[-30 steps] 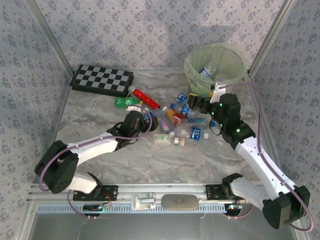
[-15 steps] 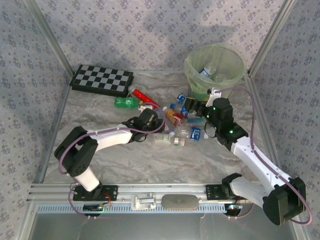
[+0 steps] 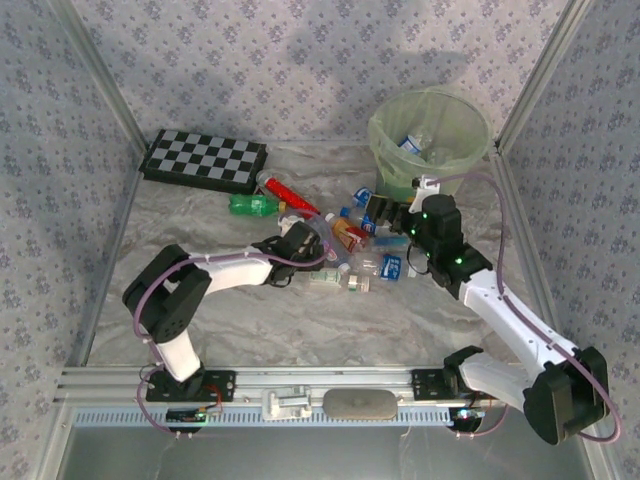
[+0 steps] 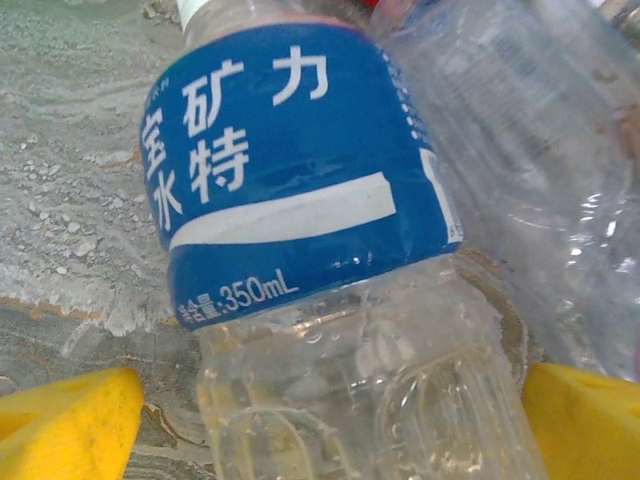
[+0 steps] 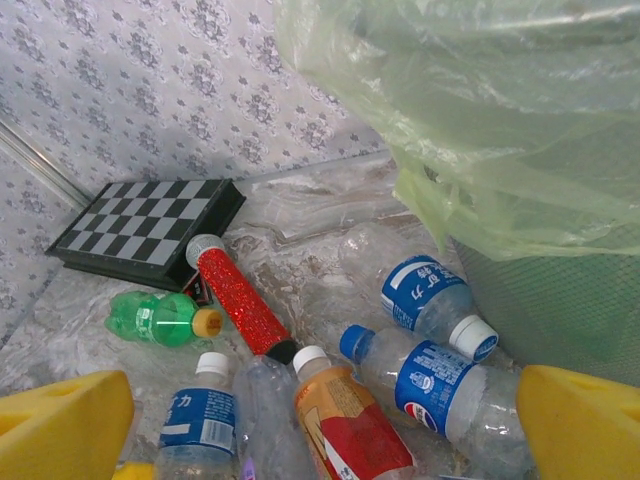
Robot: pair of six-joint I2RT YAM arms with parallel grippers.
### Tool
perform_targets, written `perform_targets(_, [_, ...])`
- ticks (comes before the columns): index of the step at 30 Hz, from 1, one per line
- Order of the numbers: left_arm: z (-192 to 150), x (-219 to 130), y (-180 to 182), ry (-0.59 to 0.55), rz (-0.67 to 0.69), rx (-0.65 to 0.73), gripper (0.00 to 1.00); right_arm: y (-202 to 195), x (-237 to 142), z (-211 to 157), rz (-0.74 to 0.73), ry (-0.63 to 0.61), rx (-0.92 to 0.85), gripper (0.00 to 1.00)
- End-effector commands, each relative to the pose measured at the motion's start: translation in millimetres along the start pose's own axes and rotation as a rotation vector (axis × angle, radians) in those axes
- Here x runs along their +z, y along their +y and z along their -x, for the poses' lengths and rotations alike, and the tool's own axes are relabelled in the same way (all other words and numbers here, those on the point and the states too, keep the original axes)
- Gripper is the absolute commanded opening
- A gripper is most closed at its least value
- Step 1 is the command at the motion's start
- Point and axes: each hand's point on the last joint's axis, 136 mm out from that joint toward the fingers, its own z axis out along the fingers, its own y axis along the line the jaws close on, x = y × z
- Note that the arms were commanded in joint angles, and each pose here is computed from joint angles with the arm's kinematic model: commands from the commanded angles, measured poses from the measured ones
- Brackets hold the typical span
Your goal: Put the plastic bottles in the bin
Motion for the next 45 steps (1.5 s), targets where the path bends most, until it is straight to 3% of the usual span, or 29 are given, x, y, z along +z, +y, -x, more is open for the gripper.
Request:
perform_targets(1, [0,3,3,-0.004,0.035,0.006,0.96,6,3,7,0.009,-0.008,0.016,1.00])
perform_targets(8, [-1,8,5,-0.007,0.044,0.005,0.86,5,13,4,-0.009,0.027,0.025,1.00])
perform_targets(16, [-1,4,9,-0.022,0.044,-0.003,0.64,5,25,-3,-0.032,0.082,0.021,1.00])
perform_targets(21, [6,-5,14,-0.070,0.034,-0.017,0.56,4,30,-4,-0.040,0.084,0.036,1.00])
perform_targets(32, [39,-49,5,-0.254,-0.117,-0.034,0.51,27,39,-13,0.062,0.132,0.030,1.00])
perform_targets(39, [58,-84,-6,-0.386,-0.256,-0.027,0.51,63,41,-20,0.247,0.160,0.041,1.00])
perform_targets(45, [64,-106,-28,-0.431,-0.404,0.020,0.50,99,46,-25,0.396,0.217,0.071,1.00])
